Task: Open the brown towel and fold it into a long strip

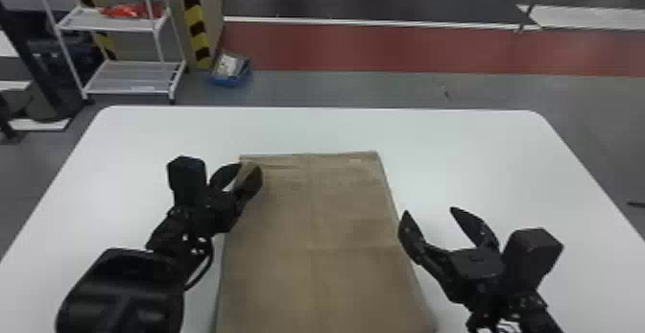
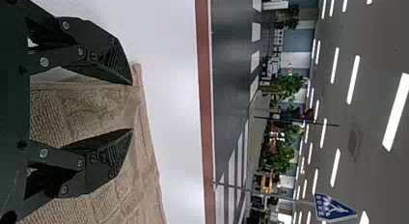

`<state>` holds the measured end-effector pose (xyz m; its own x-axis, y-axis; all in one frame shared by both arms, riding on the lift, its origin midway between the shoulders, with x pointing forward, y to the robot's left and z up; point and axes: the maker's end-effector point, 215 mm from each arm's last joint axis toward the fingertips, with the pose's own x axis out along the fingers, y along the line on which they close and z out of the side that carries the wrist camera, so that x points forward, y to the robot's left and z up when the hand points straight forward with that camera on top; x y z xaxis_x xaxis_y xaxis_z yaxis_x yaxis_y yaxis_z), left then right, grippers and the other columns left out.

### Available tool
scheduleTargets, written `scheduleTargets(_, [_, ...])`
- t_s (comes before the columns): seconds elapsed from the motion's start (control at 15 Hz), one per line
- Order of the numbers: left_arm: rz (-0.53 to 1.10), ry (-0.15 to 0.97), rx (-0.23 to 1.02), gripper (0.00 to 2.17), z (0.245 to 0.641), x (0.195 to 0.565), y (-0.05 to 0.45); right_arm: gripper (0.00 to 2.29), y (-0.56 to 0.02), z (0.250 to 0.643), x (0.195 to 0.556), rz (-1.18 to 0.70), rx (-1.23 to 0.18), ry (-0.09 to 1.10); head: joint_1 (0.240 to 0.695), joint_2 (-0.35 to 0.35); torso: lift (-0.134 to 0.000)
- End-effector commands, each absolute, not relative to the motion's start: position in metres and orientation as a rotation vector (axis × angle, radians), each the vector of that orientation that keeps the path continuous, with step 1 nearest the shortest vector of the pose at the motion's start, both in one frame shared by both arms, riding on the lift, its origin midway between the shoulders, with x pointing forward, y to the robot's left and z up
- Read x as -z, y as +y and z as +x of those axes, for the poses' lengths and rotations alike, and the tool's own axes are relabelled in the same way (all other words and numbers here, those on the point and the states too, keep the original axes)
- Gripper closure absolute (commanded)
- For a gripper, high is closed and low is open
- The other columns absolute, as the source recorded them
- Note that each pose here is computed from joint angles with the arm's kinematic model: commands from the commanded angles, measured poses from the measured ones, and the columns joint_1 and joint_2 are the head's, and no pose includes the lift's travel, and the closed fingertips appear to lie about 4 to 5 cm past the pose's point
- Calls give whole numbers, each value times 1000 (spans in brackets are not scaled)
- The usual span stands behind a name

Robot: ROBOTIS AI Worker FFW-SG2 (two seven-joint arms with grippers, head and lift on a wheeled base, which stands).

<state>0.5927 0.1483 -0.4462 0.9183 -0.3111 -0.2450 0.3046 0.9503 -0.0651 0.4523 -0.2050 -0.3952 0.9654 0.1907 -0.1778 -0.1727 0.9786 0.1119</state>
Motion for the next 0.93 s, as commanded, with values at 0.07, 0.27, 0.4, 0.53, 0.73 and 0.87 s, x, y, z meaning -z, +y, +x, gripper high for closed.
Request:
scheduleTargets(0.07, [-26, 256, 316, 1214, 590, 447, 149, 137, -206, 453, 395, 96, -183, 191, 695, -60, -123])
scheduleTargets(0.27, [-37, 262, 319, 1443, 581, 450, 147, 137, -205, 453, 396, 99, -183, 194, 695, -59, -123])
scheduleTargets(0.4, [-51, 260, 332, 1443, 572, 437, 141, 137, -205, 453, 396, 102, -183, 192, 695, -62, -123])
scheduleTargets(0.53, [-57, 274, 359, 1443, 558, 424, 125, 137, -205, 453, 394, 103, -183, 187, 695, -68, -123])
scheduleTargets(0.73, [-67, 325, 431, 1443, 532, 409, 85, 137, -222, 455, 389, 111, -154, 176, 695, -87, -123])
scheduleTargets(0.87, [-58, 385, 508, 1443, 508, 407, 40, 137, -243, 455, 384, 125, -110, 162, 695, -142, -123])
